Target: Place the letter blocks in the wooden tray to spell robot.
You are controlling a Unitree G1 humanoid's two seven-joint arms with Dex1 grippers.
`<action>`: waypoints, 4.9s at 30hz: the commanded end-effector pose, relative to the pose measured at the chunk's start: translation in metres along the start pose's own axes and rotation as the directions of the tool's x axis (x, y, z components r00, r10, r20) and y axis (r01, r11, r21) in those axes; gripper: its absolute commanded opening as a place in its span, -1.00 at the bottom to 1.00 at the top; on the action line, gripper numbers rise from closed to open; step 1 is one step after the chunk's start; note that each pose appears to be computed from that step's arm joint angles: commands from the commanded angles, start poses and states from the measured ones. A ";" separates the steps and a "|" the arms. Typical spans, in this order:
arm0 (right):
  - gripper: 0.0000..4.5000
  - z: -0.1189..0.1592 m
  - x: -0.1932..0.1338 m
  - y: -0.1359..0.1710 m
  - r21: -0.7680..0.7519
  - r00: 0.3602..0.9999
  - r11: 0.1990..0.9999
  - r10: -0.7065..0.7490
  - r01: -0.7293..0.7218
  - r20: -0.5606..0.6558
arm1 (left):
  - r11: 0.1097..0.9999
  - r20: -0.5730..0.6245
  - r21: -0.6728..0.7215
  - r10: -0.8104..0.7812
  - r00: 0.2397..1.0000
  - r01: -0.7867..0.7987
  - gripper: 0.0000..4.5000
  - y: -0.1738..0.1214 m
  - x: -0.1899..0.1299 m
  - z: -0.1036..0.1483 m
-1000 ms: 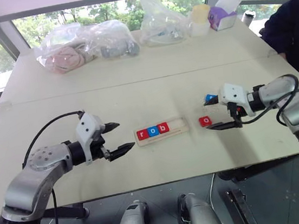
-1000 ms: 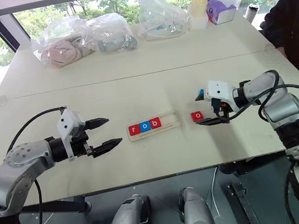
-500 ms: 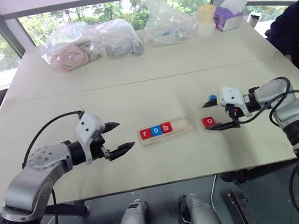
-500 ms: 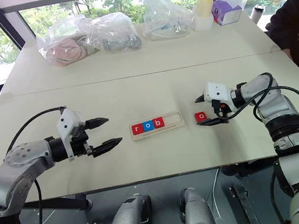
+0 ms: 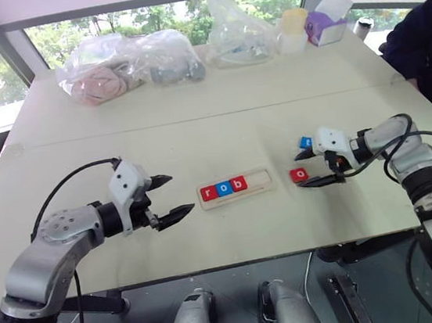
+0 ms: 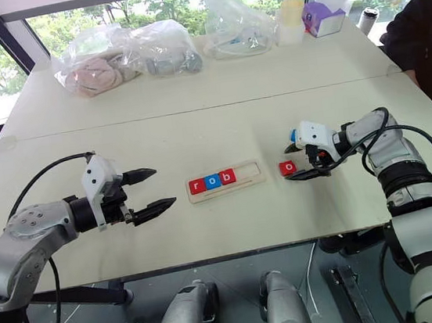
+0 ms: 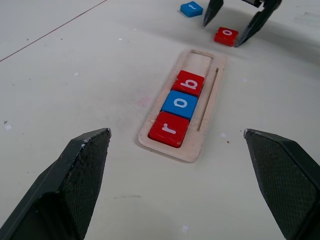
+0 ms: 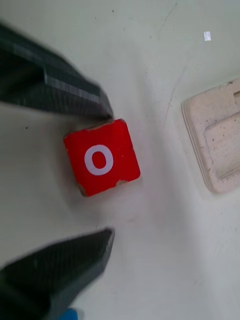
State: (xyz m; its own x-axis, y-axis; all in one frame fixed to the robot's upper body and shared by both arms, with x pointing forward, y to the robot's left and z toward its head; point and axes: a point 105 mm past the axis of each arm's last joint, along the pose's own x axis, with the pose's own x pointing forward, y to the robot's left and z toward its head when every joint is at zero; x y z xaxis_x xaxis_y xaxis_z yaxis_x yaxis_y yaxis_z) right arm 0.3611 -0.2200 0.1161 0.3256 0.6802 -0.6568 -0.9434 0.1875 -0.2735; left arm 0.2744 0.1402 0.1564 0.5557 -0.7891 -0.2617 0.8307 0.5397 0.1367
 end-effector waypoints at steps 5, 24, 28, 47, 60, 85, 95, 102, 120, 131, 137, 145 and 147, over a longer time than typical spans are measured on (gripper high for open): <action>-0.49 0.029 0.001 -0.003 -0.088 0.998 0.996 0.025 -0.020 0.058 | 0.999 0.024 0.044 0.020 1.000 -0.021 1.00 0.000 -0.005 0.011; -0.49 0.092 0.052 0.007 -0.292 0.977 0.944 0.191 -0.156 0.097 | 0.999 0.035 0.039 0.031 0.999 -0.033 1.00 -0.004 -0.004 0.010; -0.49 0.093 0.055 0.005 -0.288 0.976 0.945 0.192 -0.156 0.101 | 0.999 0.036 0.035 0.036 0.999 -0.038 1.00 -0.005 -0.004 0.010; 0.98 0.093 0.061 0.002 -0.270 0.977 0.951 0.184 -0.149 0.108 | 0.999 0.041 0.025 0.044 0.998 -0.045 1.00 -0.006 -0.004 0.010; 0.98 0.102 0.008 -0.066 0.009 0.916 0.946 -0.317 0.325 0.244 | 0.999 0.051 0.023 0.048 0.998 -0.049 1.00 -0.006 -0.003 0.011; 0.98 0.078 0.031 -0.002 0.137 0.895 0.910 -0.412 0.392 0.172 | 1.000 0.053 0.023 0.011 0.999 -0.012 1.00 -0.006 0.004 0.010; 0.98 0.070 0.043 0.003 0.090 0.905 0.916 -0.401 0.392 0.140 | 1.000 0.051 0.023 0.018 0.999 -0.019 1.00 -0.007 0.002 0.009; 0.98 0.063 0.042 0.003 0.085 0.901 0.909 -0.416 0.408 0.120 | 1.000 0.052 0.023 0.018 0.999 -0.019 1.00 -0.008 0.002 0.009; 0.98 0.060 0.034 0.005 0.156 0.896 0.898 -0.430 0.412 0.109 | 1.000 0.053 0.017 0.011 0.999 -0.012 1.00 -0.009 0.004 0.008; 0.98 0.074 0.050 0.017 0.148 0.908 0.916 -0.393 0.372 0.148 | 1.000 0.054 0.013 0.015 0.998 -0.016 1.00 -0.009 0.004 0.008; 0.98 0.075 0.050 0.016 0.137 0.908 0.917 -0.393 0.374 0.147 | 1.000 0.054 0.012 0.018 0.998 -0.019 1.00 -0.009 0.004 0.008; 0.98 0.065 0.020 -0.002 0.118 0.883 0.886 -0.460 0.449 0.095 | 1.000 0.053 0.014 0.021 0.998 -0.022 1.00 -0.008 0.003 0.008; 0.98 0.067 0.005 -0.016 0.187 0.843 0.844 -0.526 0.503 0.110 | 1.000 0.054 0.015 0.020 0.998 -0.021 1.00 -0.008 0.003 0.008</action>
State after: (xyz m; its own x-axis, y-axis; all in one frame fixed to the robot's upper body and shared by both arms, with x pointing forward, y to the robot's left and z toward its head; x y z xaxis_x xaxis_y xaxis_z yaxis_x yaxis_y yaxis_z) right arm 0.3637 -0.1617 0.1324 0.7004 0.5713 -0.4279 -0.7137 0.5675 -0.4105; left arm 0.2712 0.1312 0.1524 0.5683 -0.7889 -0.2338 0.8219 0.5576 0.1162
